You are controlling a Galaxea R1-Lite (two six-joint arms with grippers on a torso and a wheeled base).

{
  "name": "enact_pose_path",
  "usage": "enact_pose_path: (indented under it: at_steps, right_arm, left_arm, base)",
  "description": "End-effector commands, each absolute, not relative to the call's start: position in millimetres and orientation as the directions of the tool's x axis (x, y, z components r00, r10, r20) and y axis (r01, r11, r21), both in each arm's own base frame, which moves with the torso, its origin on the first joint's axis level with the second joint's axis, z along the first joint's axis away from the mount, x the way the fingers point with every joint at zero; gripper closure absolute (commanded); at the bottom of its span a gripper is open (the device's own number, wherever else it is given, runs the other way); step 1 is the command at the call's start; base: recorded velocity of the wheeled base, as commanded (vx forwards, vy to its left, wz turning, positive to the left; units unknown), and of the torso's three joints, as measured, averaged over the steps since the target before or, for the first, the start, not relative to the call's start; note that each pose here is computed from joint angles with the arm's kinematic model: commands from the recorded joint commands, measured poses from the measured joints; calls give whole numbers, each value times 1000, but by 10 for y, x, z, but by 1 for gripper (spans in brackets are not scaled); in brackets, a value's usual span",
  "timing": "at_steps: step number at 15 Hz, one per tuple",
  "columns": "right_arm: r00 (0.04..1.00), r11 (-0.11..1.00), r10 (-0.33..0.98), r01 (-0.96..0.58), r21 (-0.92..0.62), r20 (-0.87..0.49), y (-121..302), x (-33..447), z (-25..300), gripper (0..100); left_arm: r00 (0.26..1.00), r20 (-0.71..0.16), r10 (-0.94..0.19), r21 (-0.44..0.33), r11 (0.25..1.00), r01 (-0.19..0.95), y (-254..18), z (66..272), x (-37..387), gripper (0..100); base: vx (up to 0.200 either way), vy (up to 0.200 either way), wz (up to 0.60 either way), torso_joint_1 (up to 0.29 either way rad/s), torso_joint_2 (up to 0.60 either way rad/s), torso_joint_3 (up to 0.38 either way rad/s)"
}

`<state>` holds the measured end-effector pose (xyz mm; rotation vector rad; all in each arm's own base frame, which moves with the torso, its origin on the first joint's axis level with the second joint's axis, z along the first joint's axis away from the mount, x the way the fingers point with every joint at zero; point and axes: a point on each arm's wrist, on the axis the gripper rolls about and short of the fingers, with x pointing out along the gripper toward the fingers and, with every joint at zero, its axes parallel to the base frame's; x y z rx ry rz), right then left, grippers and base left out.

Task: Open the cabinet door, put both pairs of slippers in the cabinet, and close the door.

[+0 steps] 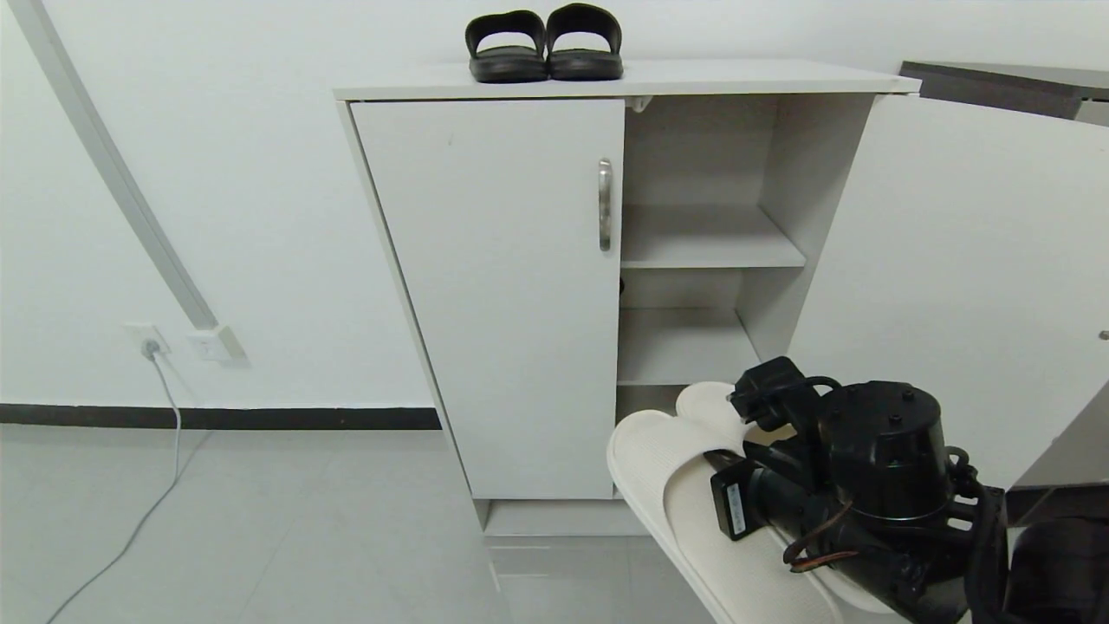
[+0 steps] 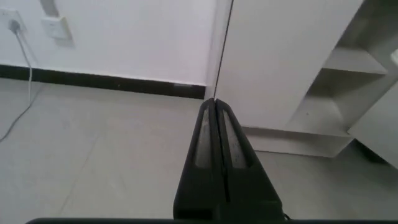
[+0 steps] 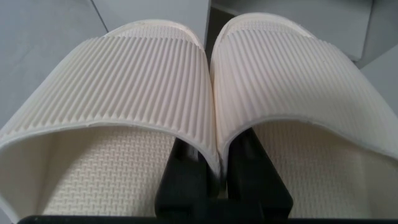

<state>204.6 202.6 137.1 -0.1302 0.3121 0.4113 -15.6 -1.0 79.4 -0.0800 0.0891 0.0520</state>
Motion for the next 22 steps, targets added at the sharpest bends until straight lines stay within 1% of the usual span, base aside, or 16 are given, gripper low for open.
enact_pose_path:
  at_steps: [1, 3, 4, 5, 7, 9, 15, 19, 22]
  right_arm:
    - [872, 914, 353, -399, -77, -339, 2096, 2105, 1241, 100]
    - [916, 951, 247, -292, -102, -315, 2250, 2283, 1137, 100]
    - [933, 968, 202, -236, -83, -297, 2325, 2360, 1099, 100]
    - [961, 990, 119, -133, -39, -249, 2487, 2537, 1071, 100]
    - [971, 997, 40, -53, -47, -236, 2619, 2665, 949, 100]
    - [971, 999, 34, -43, -32, -235, 2643, 2682, 929, 100]
    - [971, 999, 27, -37, -34, -239, 2626, 2698, 906, 100]
    - [969, 998, 36, -45, -33, -246, 2624, 2731, 842, 100]
    - [966, 996, 78, -84, -16, -248, 2707, 2818, 788, 100]
  left_arm:
    - [1000, 3, -18, -54, 998, 19, -4, 758, -228, 100]
    - [1000, 5, -8, -83, 997, 8, -2, 762, -229, 100]
    - [1000, 5, -5, -83, 997, 5, -2, 762, -229, 100]
    - [1000, 5, -3, -81, 997, 3, -1, 762, -229, 100]
    - [1000, 5, -3, -83, 997, 3, -1, 762, -229, 100]
    - [1000, 5, -3, -83, 997, 3, -1, 762, -229, 100]
    - [1000, 5, -3, -84, 996, 3, -1, 762, -229, 100]
    - [1000, 5, -3, -83, 997, 3, -1, 762, -229, 100]
    - [1000, 5, -3, -81, 997, 3, -1, 762, -229, 100]
  base:
    - [0, 0, 0, 0, 0, 0]
    - [0, 0, 0, 0, 0, 0]
    - [0, 0, 0, 0, 0, 0]
    - [0, 0, 0, 0, 0, 0]
    - [0, 0, 0, 0, 0, 0]
    - [0, 0, 0, 0, 0, 0]
    - [0, -200, 0, 1, 3, 2]
    - [0, 0, 0, 0, 0, 0]
    - [0, 0, 0, 0, 0, 0]
